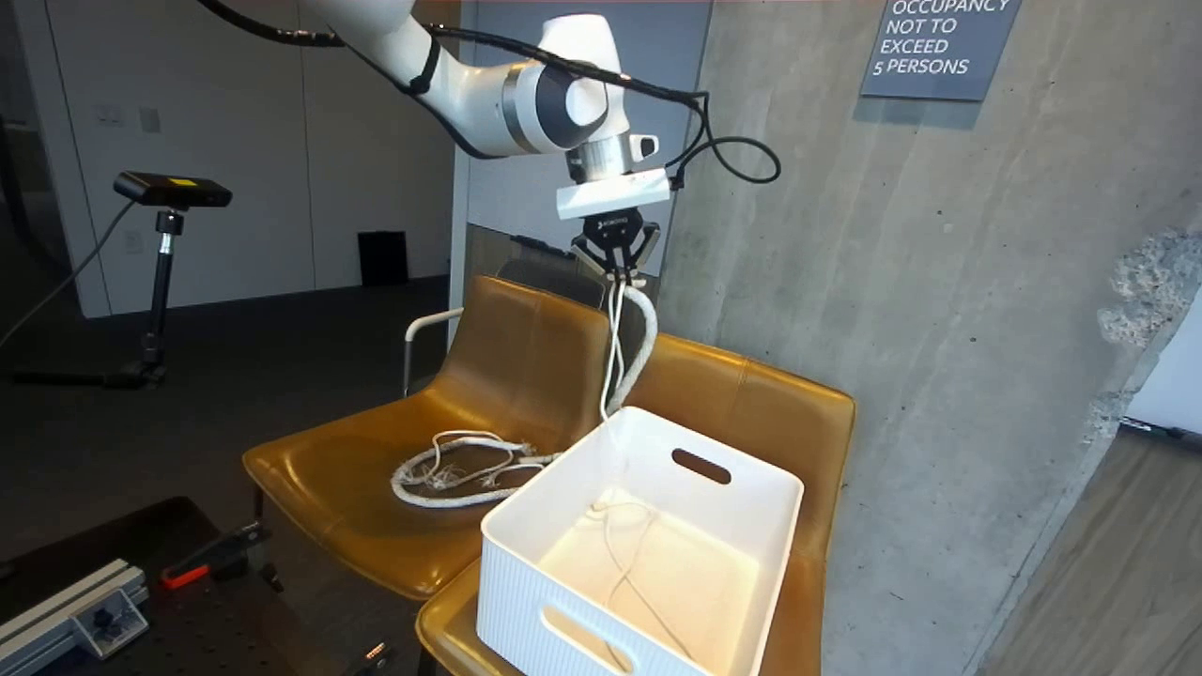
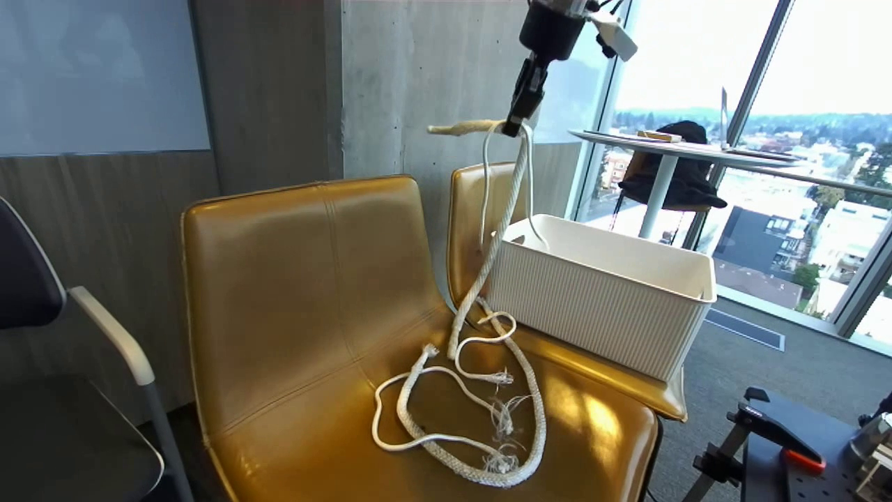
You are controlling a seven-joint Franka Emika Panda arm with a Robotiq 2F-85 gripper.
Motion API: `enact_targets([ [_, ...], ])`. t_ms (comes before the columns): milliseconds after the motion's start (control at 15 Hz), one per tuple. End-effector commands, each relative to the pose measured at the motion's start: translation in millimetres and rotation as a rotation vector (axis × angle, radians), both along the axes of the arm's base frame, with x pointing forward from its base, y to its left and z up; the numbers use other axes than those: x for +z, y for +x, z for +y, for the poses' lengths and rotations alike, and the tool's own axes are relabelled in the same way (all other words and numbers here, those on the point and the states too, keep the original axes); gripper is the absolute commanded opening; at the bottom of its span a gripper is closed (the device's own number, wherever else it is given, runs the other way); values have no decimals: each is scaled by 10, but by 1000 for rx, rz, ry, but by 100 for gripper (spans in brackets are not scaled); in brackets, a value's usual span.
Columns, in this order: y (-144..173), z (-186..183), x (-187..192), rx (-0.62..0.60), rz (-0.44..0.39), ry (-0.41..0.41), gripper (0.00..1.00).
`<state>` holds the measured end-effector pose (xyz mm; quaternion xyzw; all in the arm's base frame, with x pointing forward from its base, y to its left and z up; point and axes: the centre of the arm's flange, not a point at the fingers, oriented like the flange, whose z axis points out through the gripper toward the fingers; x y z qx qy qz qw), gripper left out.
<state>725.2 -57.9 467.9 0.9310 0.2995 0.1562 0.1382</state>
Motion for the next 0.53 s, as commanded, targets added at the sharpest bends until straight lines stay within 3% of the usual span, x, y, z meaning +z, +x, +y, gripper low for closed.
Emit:
enact_targets([
  [0,114,-512,875,-124,-80,-2,3],
  [267,-140,-1044,1803,-222,-149,0,3],
  [467,-680,-818,1620,-231,-23,47,3],
])
